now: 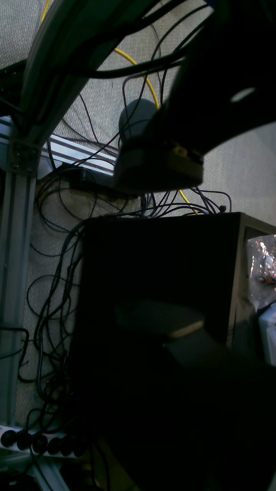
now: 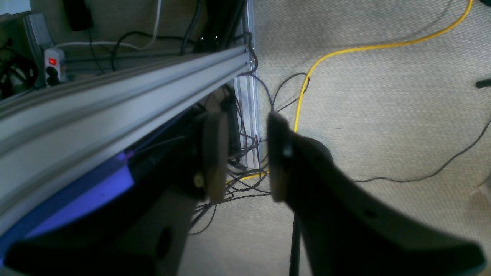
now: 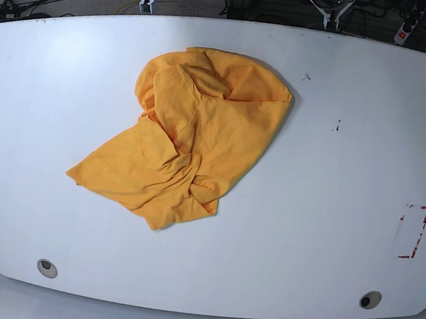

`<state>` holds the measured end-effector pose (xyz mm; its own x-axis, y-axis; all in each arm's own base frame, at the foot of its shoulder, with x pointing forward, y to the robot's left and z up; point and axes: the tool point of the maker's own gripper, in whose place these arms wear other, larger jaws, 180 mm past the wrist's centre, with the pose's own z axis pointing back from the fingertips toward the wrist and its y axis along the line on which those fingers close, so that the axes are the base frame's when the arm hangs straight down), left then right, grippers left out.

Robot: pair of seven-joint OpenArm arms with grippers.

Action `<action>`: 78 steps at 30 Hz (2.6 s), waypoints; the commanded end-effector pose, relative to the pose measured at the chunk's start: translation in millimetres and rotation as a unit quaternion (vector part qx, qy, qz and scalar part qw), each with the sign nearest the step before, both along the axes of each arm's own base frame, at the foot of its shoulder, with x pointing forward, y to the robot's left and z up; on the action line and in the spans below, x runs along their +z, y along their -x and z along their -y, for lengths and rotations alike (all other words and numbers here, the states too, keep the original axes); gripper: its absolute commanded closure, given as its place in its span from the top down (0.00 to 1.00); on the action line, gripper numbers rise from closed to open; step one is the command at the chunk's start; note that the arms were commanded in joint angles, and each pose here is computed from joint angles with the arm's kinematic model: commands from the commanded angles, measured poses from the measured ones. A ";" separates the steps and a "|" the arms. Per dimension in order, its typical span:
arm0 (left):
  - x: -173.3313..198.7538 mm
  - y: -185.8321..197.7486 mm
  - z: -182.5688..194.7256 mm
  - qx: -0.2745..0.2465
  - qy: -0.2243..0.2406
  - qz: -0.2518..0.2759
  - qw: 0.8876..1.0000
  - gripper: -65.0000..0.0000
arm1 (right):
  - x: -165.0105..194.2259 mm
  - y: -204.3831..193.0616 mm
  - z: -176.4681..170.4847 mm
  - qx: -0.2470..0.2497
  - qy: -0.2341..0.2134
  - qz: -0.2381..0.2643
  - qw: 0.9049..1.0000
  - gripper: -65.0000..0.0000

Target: Fold the T-shirt properly

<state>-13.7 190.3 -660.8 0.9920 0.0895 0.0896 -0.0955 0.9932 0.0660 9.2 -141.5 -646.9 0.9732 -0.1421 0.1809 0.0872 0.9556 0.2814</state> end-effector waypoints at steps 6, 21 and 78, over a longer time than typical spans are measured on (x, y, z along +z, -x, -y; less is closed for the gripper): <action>-0.4 5.5 7.2 -0.001 0.004 -0.002 1.000 0.62 | 0.3 -6.9 -4.6 -0.001 -0.005 0.007 1.000 0.25; 2.4 4.2 6.8 -0.001 0.005 0.020 1.000 0.62 | 0.7 -3.3 -2.6 0.001 -0.003 0.006 1.000 0.25; 305.5 -28.6 9.7 -0.053 -0.014 0.358 0.932 0.61 | 251.7 3.0 20.1 0.049 -0.016 0.208 0.977 0.24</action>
